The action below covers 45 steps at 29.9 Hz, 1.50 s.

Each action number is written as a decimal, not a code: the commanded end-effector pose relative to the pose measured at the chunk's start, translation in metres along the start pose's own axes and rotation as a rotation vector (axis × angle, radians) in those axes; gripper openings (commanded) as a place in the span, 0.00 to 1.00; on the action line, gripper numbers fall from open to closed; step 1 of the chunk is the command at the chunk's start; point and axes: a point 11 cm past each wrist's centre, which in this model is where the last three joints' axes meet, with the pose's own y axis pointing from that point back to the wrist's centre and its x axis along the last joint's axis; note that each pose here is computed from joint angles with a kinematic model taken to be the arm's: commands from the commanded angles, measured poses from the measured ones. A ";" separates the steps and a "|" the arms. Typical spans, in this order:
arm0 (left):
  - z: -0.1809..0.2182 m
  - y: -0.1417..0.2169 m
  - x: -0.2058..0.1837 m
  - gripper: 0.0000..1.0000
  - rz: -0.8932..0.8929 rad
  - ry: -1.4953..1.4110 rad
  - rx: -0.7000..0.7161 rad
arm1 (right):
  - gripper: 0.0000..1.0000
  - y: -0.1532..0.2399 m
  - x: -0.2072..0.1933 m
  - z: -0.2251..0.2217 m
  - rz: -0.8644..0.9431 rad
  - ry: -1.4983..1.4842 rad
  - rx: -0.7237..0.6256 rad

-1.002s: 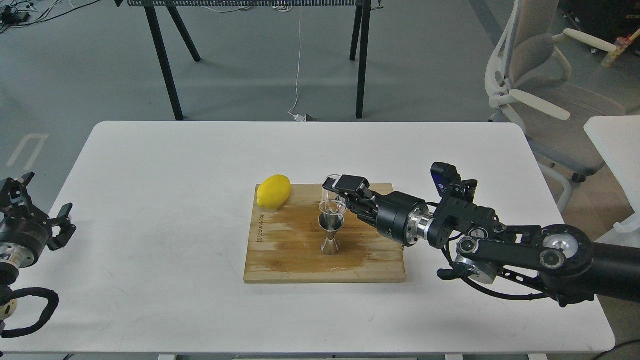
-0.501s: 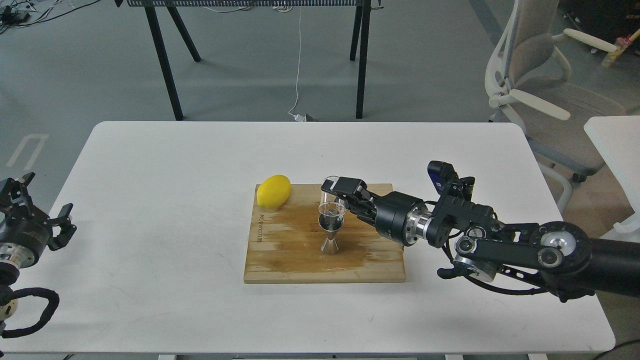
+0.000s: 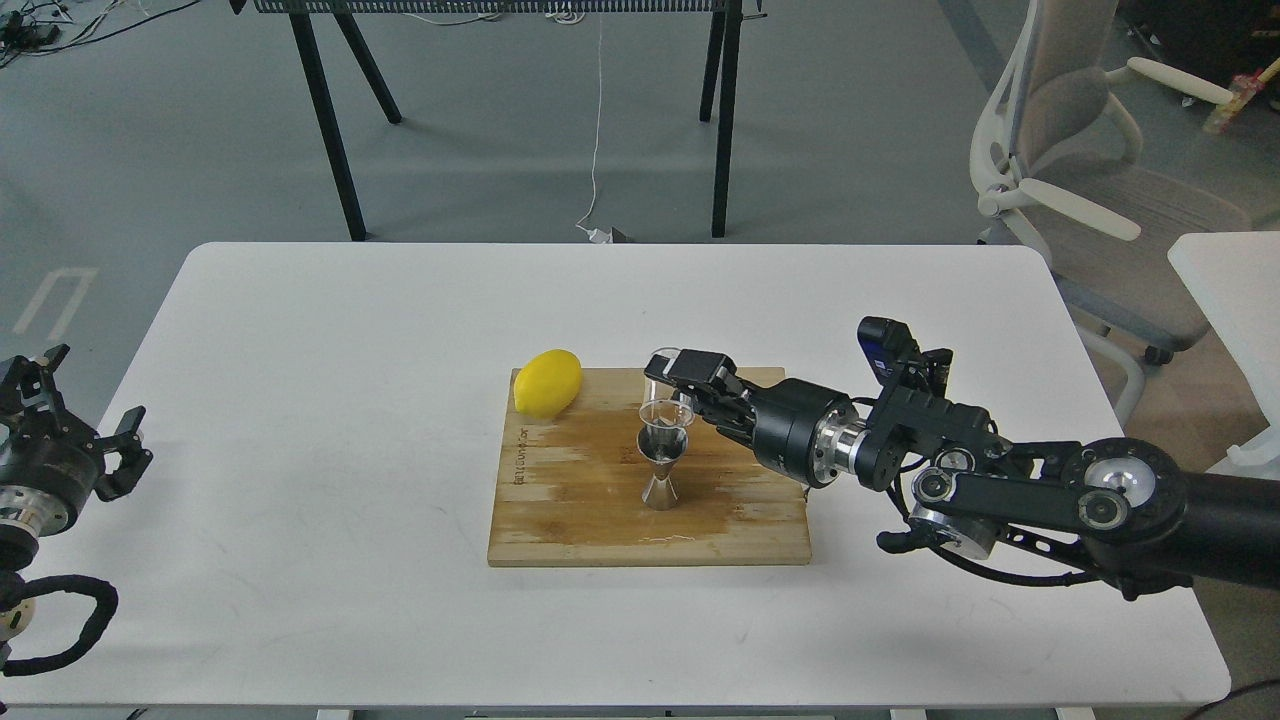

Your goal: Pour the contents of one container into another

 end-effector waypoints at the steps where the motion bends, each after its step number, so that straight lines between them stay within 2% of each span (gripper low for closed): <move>1: -0.002 0.002 0.002 1.00 0.003 -0.001 0.005 | 0.35 0.004 0.008 -0.001 0.036 -0.077 0.015; 6: -0.002 0.002 0.002 1.00 0.003 -0.001 0.005 | 0.35 0.009 0.015 -0.010 0.109 -0.363 0.108; 12: -0.003 0.002 0.001 1.00 0.003 0.001 0.005 | 0.35 0.029 0.035 -0.012 0.236 -0.852 0.283; 17: -0.004 0.003 0.001 1.00 0.004 0.001 0.009 | 0.35 0.057 0.056 0.020 0.437 -1.258 0.448; 22: -0.009 0.007 0.005 1.00 0.011 0.000 0.020 | 0.35 0.095 0.059 0.080 0.680 -1.650 0.579; 27: -0.009 0.008 0.006 1.00 0.012 -0.001 0.021 | 0.35 0.125 0.037 0.137 0.863 -1.831 0.573; 31: -0.014 0.008 0.003 1.00 0.009 0.006 0.026 | 0.35 0.133 0.024 0.167 0.919 -1.987 0.553; 45: -0.015 0.011 0.011 1.00 0.037 -0.005 0.030 | 0.37 0.131 0.012 0.202 0.989 -2.101 0.483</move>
